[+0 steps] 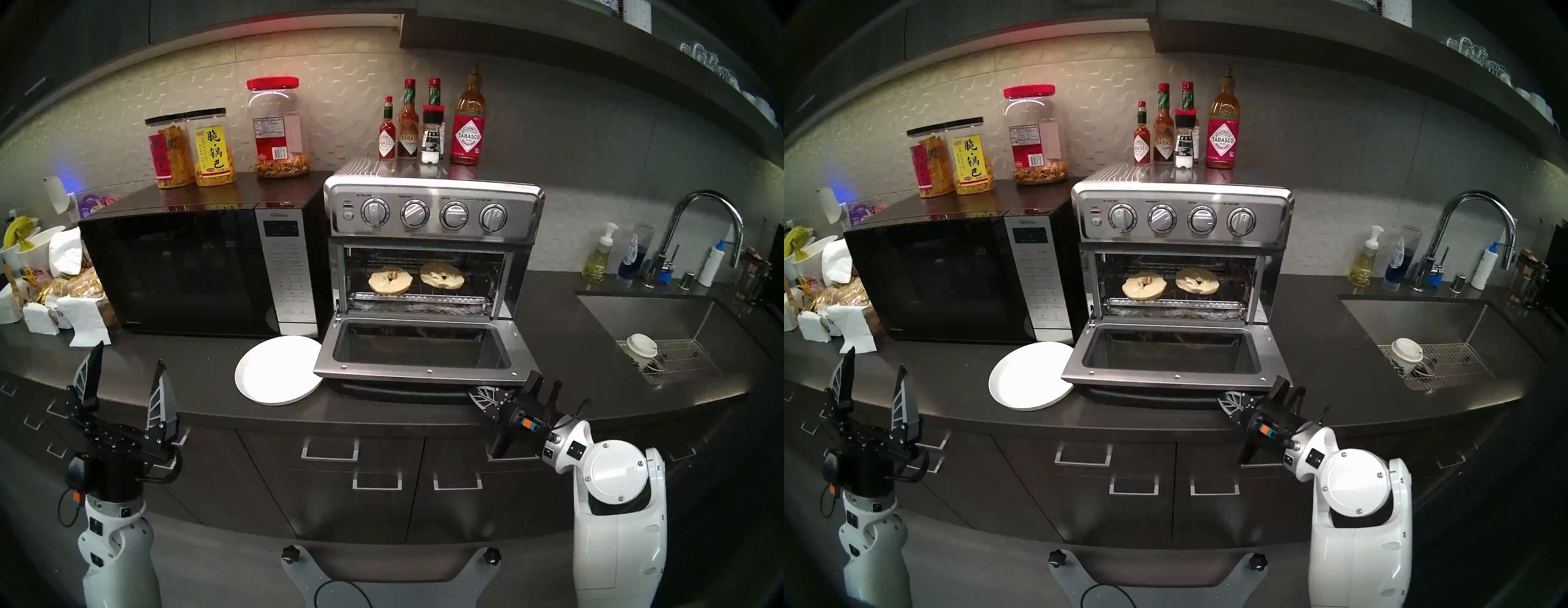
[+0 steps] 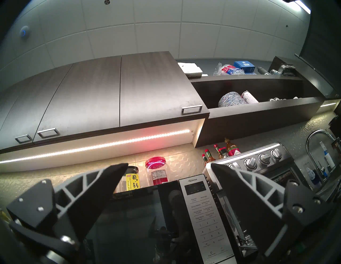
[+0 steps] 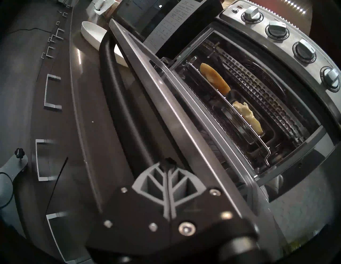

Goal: Open the oven and place the bagel inside on the rack

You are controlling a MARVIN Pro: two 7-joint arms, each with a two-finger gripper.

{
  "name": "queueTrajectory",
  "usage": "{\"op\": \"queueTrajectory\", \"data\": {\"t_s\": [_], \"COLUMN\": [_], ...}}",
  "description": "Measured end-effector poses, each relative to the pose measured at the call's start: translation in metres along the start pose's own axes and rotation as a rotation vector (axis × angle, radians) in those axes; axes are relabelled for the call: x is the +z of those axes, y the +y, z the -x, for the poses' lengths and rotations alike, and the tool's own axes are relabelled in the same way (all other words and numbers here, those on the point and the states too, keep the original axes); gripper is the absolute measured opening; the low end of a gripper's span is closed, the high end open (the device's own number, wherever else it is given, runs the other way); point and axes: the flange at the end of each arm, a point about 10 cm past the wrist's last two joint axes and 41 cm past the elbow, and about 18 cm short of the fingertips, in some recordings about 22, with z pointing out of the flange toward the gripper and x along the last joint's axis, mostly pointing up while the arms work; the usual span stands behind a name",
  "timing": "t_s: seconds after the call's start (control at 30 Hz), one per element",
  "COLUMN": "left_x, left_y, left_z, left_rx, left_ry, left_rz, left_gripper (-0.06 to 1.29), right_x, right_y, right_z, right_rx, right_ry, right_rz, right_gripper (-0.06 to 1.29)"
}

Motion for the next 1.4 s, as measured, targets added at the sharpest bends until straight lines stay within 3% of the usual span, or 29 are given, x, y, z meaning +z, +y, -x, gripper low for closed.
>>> {"op": "queueTrajectory", "data": {"t_s": [0.97, 1.4], "left_x": [-0.002, -0.002], "left_y": [0.006, 0.007], "left_z": [0.002, 0.002], "left_rx": [-0.004, -0.003], "left_ry": [-0.025, -0.032], "left_rz": [0.043, 0.057], "left_gripper": [1.27, 1.27], "right_x": [0.004, 0.006], "right_y": [0.012, 0.041], "right_z": [-0.018, -0.053], "right_rx": [-0.025, -0.062], "right_ry": [-0.034, 0.017], "right_rz": [-0.021, 0.058], "right_gripper": [-0.03, -0.03]}}
